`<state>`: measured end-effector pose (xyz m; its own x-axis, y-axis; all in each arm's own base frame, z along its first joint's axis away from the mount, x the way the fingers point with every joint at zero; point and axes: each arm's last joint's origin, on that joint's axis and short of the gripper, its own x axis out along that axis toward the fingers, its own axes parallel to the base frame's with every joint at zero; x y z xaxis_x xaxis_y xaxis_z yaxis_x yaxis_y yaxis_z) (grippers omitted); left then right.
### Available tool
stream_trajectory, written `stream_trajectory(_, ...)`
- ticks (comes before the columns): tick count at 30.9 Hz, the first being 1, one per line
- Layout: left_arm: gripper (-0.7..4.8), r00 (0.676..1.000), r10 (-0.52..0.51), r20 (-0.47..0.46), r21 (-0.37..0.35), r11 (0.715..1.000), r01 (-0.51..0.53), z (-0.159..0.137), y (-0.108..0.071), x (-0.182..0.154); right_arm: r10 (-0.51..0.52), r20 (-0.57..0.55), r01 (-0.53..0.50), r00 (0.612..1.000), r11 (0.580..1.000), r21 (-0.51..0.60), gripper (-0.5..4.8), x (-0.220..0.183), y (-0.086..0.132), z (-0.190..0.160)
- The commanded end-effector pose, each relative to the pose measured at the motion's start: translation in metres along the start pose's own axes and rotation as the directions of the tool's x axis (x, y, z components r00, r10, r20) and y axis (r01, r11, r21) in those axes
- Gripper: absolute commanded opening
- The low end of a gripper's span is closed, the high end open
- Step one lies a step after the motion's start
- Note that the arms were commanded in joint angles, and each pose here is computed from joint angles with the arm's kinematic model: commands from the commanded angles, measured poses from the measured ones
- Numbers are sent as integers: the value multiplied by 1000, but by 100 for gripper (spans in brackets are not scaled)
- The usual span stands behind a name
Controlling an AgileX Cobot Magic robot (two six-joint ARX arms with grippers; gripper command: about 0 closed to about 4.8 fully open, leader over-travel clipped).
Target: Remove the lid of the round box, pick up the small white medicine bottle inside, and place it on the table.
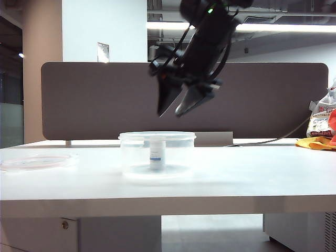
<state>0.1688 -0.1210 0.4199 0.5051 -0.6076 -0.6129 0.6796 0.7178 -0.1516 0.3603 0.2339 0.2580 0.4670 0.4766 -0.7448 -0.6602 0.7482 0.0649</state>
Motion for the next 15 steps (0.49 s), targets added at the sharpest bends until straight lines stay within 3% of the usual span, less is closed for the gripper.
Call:
stream_trajectory(1,169,1000,16,10,-3,1000,-16,1,1,-3,8,5,-8,1000,1000,21,342,9,4,10)
stream_trajectory(4,169,1000,21,2,-5,1000,-21,0,1,-3,14,-16,-13,1000,999,32,433,16,6,17)
stream_trajectory(15,169,998,59,-17,0,998,-59,-1,2,-6,15,-21,-14,1000,998,61,431,29,5,21)
